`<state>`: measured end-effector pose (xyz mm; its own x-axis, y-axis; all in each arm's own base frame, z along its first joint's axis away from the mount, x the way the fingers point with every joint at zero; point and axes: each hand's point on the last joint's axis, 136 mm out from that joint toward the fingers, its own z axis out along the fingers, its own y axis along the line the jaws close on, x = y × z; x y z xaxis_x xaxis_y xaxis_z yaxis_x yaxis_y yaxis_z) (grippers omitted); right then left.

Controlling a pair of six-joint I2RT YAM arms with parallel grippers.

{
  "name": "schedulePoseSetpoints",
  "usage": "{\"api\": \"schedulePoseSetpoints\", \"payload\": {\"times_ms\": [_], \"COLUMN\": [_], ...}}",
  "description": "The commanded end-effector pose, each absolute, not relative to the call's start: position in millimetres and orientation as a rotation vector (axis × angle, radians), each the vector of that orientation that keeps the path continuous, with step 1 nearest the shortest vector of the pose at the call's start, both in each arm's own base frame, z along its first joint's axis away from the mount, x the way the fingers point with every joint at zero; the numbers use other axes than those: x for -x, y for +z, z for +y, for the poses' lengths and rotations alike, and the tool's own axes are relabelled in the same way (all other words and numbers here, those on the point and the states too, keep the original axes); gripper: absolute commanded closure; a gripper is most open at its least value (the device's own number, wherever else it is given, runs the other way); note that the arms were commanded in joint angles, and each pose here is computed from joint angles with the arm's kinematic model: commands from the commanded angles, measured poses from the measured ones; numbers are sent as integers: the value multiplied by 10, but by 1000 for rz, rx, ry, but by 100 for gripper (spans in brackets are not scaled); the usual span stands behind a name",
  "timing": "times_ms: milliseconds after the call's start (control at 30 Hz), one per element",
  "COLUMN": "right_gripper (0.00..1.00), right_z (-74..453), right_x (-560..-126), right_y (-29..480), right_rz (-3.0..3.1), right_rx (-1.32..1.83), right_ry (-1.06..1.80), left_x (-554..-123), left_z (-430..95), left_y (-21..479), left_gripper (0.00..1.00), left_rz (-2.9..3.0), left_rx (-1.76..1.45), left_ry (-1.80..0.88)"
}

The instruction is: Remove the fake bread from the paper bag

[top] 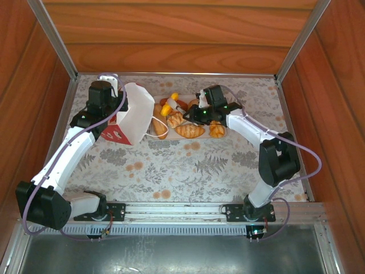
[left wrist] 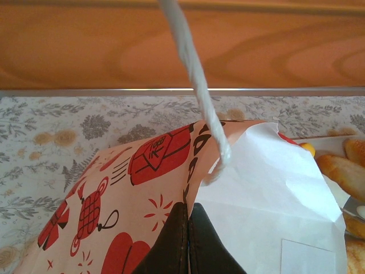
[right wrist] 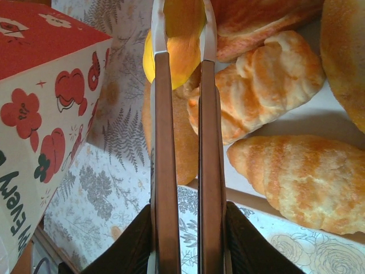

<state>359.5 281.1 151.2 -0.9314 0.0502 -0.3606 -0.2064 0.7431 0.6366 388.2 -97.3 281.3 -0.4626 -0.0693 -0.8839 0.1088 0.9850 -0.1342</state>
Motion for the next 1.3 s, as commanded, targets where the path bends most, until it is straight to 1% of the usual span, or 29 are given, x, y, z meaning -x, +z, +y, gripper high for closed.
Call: {"api": "schedulePoseSetpoints", "payload": {"times_ms": [0,267,300,433,600,767,900,1000,1267], "right_gripper": [82,77,77,75,71,71,73,72,70], "right_z": [2776,2591,2568,2472,2375,2354,2482,2610,2783], "right_x": [-3679,-3584,-3559,-3526,-3452,-3411,-3404,-3444,-3647], "right_y": [1545,1483,1608,1615,1587,1577,1684,1799,1823], "right_rz": [2576,2618,2588,2603,2631,2636,2578,2514,2474], "right_rx": [120,85,89,72,59,57,74,78,76], "right_ry": [975,862,862,799,738,726,848,955,983], "left_x": [-3916,-3913,-3919,-3926,-3920,-3925,-3929,-3926,-3908], "left_z": [-990,-994,-995,-1004,-1007,-1010,-1015,-1014,-1011], "left_y": [2827,2889,2884,2900,2918,2902,2917,2906,2932], "left_gripper": [100,100,100,100,100,100,100,100,100], "left_rz": [2029,2008,2008,2003,1994,1992,1990,1991,1983], "left_rx": [-16,-19,-19,-21,-24,-20,-21,-20,-23], "left_ry": [-242,-246,-246,-251,-254,-260,-263,-264,-264]}}
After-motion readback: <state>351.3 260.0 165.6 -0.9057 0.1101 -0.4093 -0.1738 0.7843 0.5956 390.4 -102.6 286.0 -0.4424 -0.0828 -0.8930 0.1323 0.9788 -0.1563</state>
